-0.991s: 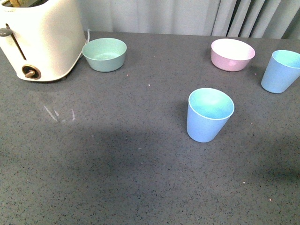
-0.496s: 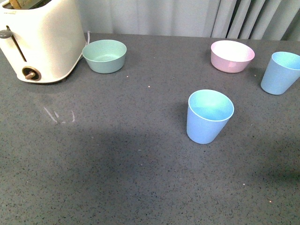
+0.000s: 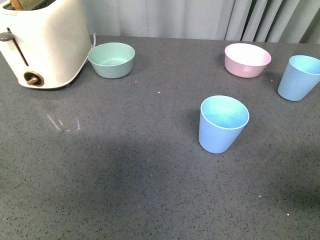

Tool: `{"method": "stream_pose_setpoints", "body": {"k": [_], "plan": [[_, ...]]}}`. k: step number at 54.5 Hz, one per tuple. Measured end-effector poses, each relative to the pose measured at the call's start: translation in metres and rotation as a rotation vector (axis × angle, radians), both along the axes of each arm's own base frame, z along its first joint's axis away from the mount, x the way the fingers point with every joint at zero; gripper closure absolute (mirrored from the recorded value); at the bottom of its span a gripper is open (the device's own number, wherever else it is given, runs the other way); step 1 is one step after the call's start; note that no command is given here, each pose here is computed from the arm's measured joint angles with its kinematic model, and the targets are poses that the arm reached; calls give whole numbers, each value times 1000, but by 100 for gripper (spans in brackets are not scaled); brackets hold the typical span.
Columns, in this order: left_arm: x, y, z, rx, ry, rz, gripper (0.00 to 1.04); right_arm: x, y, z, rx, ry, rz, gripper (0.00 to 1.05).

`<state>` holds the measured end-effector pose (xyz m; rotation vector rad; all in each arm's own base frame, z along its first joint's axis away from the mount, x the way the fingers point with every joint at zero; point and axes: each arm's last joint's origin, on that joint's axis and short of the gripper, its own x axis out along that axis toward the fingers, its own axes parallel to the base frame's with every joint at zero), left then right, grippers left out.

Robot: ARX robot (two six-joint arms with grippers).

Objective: Stack blue cups with both arms

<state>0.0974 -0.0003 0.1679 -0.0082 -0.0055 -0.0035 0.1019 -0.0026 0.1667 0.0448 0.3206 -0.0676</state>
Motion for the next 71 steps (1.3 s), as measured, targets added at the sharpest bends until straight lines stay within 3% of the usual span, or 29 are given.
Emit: {"method": "stream_pose_setpoints", "body": {"k": [7,12,16,27,37,54,71], "plan": [[0,0,0,0,0,0,42,33,-16,10,-64,51,-11,9],[0,0,0,0,0,0,21,78,-34,27,-184,34,-2,9],[0,0,0,0,0,0,7,120,-44,25,-239,112,30,9],[0,0,0,2,0,0,9,209,-50,8,-327,291,99,9],[0,0,0,1,0,0,9,261,-30,15,-376,320,188,9],[0,0,0,2,0,0,9,313,-4,-9,-415,415,249,9],[0,0,0,1,0,0,9,335,6,-12,-414,424,276,9]]}}
